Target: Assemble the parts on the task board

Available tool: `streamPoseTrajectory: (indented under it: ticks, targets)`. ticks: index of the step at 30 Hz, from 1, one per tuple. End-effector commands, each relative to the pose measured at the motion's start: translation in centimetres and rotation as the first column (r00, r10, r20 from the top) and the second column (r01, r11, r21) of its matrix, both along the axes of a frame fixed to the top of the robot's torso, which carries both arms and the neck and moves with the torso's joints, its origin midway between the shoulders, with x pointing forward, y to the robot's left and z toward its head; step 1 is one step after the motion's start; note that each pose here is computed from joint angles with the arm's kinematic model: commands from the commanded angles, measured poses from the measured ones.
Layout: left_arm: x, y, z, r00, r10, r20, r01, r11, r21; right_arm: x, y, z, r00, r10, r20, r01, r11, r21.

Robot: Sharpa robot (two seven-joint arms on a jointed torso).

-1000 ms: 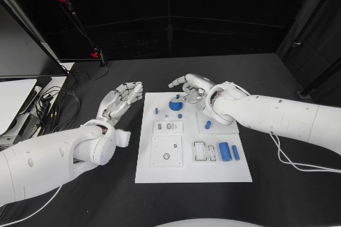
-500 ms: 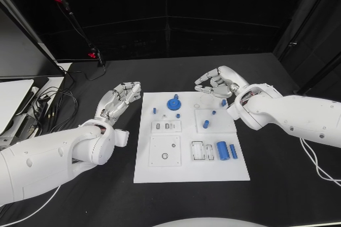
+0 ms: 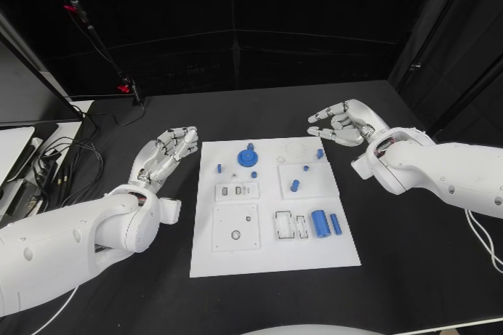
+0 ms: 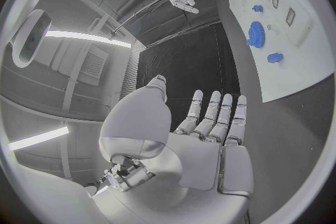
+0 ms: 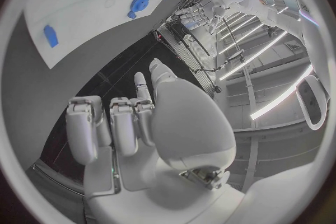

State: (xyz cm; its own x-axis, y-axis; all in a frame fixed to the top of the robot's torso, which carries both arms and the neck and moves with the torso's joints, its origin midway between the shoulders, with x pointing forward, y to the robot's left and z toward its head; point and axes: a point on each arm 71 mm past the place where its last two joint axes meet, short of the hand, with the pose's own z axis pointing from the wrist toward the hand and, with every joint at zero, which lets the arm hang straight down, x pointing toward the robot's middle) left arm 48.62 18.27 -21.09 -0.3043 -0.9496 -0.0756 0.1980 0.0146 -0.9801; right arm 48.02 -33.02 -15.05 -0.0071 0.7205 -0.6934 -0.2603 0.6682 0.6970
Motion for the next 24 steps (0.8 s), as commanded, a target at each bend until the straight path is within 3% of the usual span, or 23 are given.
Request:
streamPoseTrajectory:
  ticks: [1,9,17,24]
  targets:
    - [-0.55,0.0,1.74,0.971,-0.019,0.237,0.038,0.997,-0.074,0.0,-0.8,-0.8,1.000,-0.009,-0.026,0.008,0.999,-0.031]
    - [-0.62,0.1,1.73,0.971,-0.019,0.239,0.037,0.997,-0.075,0.5,-2.7,-2.6,0.995,-0.053,-0.086,0.044,0.994,-0.102]
    - [-0.68,0.3,1.71,0.971,-0.015,0.239,0.033,0.997,-0.074,0.8,-3.1,-4.4,0.987,-0.059,-0.153,0.031,0.983,-0.179]
    - [-0.71,0.3,1.71,0.971,-0.015,0.239,0.033,0.997,-0.074,0.9,-3.5,-5.5,0.982,-0.070,-0.175,0.032,0.977,-0.211]
